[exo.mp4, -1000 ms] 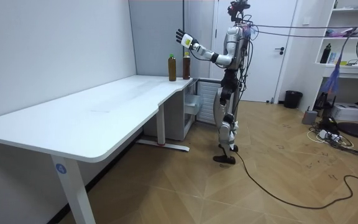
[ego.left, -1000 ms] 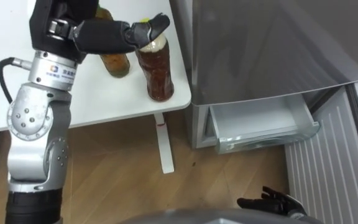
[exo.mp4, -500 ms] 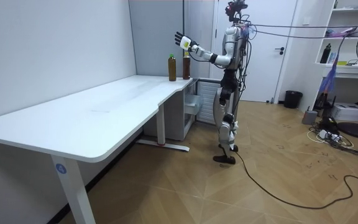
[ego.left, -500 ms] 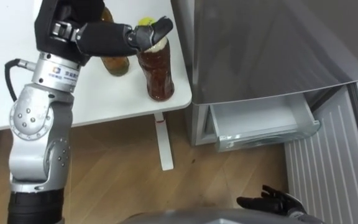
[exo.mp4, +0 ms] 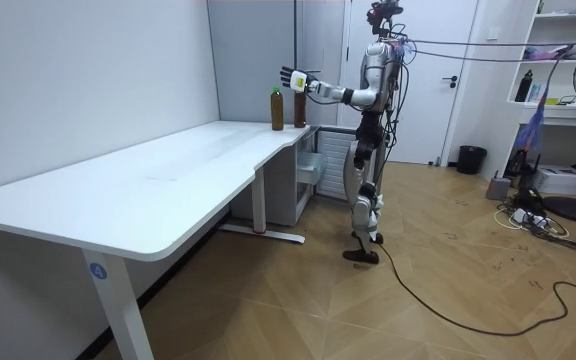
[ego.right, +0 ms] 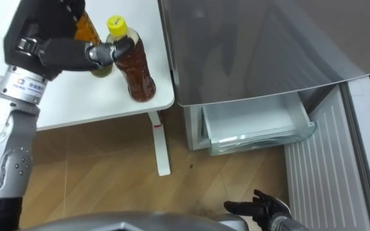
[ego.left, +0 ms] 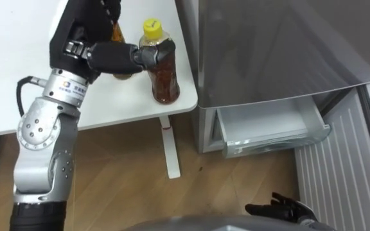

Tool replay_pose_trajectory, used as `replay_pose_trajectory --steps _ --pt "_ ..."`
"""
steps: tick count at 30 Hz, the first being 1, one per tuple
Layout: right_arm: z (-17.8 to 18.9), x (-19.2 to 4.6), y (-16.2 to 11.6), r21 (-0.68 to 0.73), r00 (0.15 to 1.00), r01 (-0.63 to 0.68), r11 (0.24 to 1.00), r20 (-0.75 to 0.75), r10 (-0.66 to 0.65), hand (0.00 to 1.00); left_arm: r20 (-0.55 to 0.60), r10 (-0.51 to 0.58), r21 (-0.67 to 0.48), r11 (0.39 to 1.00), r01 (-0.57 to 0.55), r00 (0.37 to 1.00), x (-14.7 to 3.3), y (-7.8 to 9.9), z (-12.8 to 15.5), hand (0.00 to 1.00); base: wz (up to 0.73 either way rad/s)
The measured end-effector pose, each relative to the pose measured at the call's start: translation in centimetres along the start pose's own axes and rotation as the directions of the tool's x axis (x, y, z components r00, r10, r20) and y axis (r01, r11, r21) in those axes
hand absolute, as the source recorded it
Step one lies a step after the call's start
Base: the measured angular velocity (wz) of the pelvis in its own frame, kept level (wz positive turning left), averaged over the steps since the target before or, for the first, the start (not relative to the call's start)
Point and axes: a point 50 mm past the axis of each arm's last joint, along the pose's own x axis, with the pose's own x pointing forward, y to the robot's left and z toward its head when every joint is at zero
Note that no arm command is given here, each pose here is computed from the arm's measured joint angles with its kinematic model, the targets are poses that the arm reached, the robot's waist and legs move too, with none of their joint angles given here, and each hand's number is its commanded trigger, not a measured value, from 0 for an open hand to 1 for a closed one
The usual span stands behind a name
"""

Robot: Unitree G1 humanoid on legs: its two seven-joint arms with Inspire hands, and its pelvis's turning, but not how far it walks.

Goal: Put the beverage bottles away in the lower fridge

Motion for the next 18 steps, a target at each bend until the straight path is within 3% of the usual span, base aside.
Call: replay_pose_trajectory --steps 18 --pt "-0.09 -0.03 0.04 0.022 1.0 -0.001 1.0 0.007 0.001 0.0 -0.031 0.015 -0.018 1.0 -0.015 0.999 -0.66 -0.02 -0.74 0.0 0.0"
